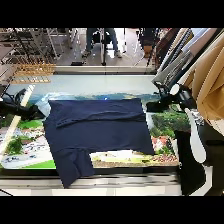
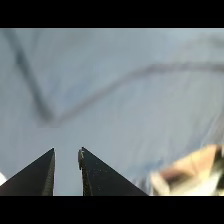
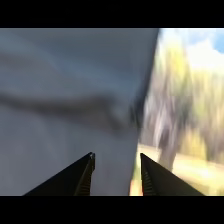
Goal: Fold the clothes and pants, and hang the long-sleeved shirts on hangers.
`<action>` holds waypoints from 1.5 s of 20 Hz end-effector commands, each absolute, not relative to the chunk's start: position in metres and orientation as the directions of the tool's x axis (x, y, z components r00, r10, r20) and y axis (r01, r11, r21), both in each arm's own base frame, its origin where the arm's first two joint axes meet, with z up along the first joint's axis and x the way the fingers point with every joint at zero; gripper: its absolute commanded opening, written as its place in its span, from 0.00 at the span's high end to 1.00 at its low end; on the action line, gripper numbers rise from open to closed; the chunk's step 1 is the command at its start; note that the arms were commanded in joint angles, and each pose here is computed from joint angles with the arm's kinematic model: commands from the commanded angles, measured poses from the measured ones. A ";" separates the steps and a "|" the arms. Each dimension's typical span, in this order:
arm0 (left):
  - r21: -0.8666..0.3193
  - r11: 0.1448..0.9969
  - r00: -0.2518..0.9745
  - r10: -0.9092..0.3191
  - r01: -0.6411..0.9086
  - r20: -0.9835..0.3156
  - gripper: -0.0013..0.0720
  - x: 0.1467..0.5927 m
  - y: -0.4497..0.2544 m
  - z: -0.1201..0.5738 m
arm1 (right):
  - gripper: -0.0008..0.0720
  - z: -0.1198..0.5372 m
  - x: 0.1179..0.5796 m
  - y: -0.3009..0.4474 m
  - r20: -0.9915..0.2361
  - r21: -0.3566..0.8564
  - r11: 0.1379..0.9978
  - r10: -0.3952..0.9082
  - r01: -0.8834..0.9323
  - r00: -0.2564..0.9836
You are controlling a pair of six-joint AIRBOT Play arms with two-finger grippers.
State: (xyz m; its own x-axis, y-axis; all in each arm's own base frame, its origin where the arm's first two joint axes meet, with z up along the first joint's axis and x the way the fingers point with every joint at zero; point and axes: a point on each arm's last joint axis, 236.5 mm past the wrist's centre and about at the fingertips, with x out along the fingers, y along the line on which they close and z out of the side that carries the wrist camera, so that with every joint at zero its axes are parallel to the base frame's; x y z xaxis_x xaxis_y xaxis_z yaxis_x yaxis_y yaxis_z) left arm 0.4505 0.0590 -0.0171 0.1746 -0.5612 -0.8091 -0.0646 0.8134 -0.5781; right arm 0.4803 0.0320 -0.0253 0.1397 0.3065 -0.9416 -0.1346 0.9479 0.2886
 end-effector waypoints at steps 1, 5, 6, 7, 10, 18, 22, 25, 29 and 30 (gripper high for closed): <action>-0.564 0.814 0.029 -0.566 -0.137 -0.824 0.75 0.391 0.059 -0.027 | 0.49 -0.042 0.405 0.021 -0.922 0.381 0.923 0.375 -0.051 -0.094; -0.548 0.826 0.064 -0.545 -0.132 -0.836 0.75 0.329 0.031 -0.051 | 0.48 -0.057 0.344 0.025 -0.884 0.455 0.890 0.448 -0.026 -0.133; -0.539 0.831 0.082 -0.533 -0.138 -0.842 0.75 0.316 0.024 -0.057 | 0.45 -0.060 0.334 0.023 -0.885 0.456 0.890 0.450 -0.023 -0.119; -0.531 0.833 0.103 -0.521 -0.156 -0.847 0.75 0.303 0.018 -0.063 | 0.30 -0.063 0.327 0.020 -0.888 0.452 0.892 0.448 -0.016 -0.104; -0.525 0.834 0.162 -0.502 -0.168 -0.850 0.50 0.281 0.004 -0.073 | 0.24 -0.067 0.324 0.013 -0.889 0.456 0.890 0.456 0.020 -0.037; -0.530 0.821 0.127 -0.514 -0.213 -0.848 0.46 0.253 -0.009 -0.094 | 0.29 -0.073 0.331 0.017 -0.876 0.483 0.875 0.483 0.046 0.003; -0.537 0.823 0.147 -0.517 -0.186 -0.843 0.40 0.255 -0.014 -0.100 | 0.28 -0.094 0.303 0.026 -0.855 0.512 0.859 0.512 0.025 -0.082; -0.515 0.842 0.182 -0.487 -0.162 -0.854 0.32 0.267 -0.019 -0.104 | 0.28 -0.106 0.288 0.032 -0.842 0.529 0.848 0.528 0.015 -0.109; -0.489 0.863 0.195 -0.462 -0.124 -0.865 0.32 0.276 -0.026 -0.109 | 0.35 -0.107 0.302 0.056 -0.788 0.615 0.788 0.615 0.023 -0.016; -0.491 0.861 0.184 -0.465 -0.134 -0.866 0.43 0.275 -0.028 -0.112 | 0.44 -0.106 0.303 0.062 -0.768 0.640 0.767 0.641 0.033 -0.011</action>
